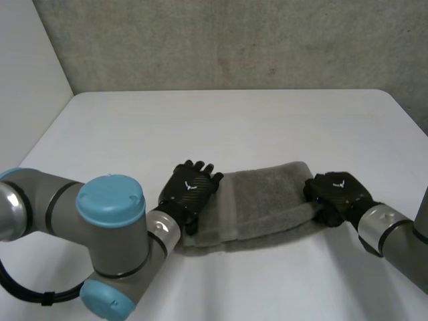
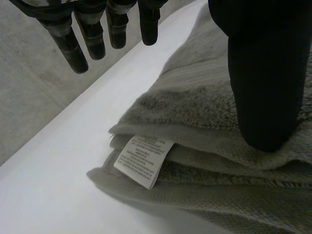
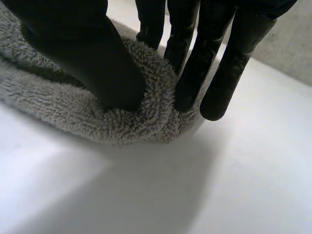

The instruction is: Fold the towel.

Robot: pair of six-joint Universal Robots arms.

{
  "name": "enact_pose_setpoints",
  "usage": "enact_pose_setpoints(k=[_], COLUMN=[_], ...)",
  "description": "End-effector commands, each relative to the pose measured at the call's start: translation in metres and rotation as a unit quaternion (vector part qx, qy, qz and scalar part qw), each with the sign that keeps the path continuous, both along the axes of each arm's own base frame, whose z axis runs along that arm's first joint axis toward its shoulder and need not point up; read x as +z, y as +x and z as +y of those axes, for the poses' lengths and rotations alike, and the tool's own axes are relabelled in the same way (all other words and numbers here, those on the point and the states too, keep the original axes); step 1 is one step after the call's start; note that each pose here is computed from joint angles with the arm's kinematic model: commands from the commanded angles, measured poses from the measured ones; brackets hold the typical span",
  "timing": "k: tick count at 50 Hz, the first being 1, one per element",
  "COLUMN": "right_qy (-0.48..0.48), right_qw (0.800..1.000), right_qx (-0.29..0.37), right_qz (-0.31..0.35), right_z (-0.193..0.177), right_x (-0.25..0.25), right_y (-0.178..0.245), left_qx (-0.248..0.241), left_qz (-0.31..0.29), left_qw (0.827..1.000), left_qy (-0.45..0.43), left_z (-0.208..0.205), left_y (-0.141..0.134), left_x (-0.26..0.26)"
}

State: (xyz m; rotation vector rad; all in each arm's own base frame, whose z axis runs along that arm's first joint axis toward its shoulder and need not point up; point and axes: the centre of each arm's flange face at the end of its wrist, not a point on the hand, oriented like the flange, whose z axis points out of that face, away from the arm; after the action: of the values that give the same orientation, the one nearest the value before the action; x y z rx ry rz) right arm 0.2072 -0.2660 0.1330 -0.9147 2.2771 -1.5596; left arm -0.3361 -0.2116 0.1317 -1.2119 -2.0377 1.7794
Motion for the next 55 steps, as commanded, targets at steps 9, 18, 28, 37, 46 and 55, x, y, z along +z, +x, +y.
enact_pose_setpoints(k=[9,18,28,37,46,55], right_qy=[-0.217,-0.242,-0.202,-0.17,-0.051,0.061], right_qw=[0.957,0.915,0.899,0.956,0.99,0.991], right_qx=[0.175,0.307,0.373,0.239,0.098,0.048], right_qz=[0.078,0.102,0.107,0.007,-0.093,-0.107], right_z=[0.056,0.12,0.155,0.111,0.064,0.042], right_x=[0.062,0.031,-0.011,0.056,0.083,0.075], right_y=[0.119,0.177,0.194,0.166,0.114,0.083], left_qx=[0.067,0.153,0.164,0.124,0.065,0.061], left_qz=[0.081,0.101,0.124,0.168,0.168,0.144], left_qw=[0.994,0.983,0.979,0.978,0.984,0.985], left_qy=[0.015,-0.018,-0.018,-0.022,0.005,0.079], left_z=[0.003,-0.03,-0.033,-0.03,-0.021,0.003], left_y=[0.042,0.092,0.102,0.074,0.026,0.002], left_x=[0.067,0.092,0.099,0.114,0.103,0.067])
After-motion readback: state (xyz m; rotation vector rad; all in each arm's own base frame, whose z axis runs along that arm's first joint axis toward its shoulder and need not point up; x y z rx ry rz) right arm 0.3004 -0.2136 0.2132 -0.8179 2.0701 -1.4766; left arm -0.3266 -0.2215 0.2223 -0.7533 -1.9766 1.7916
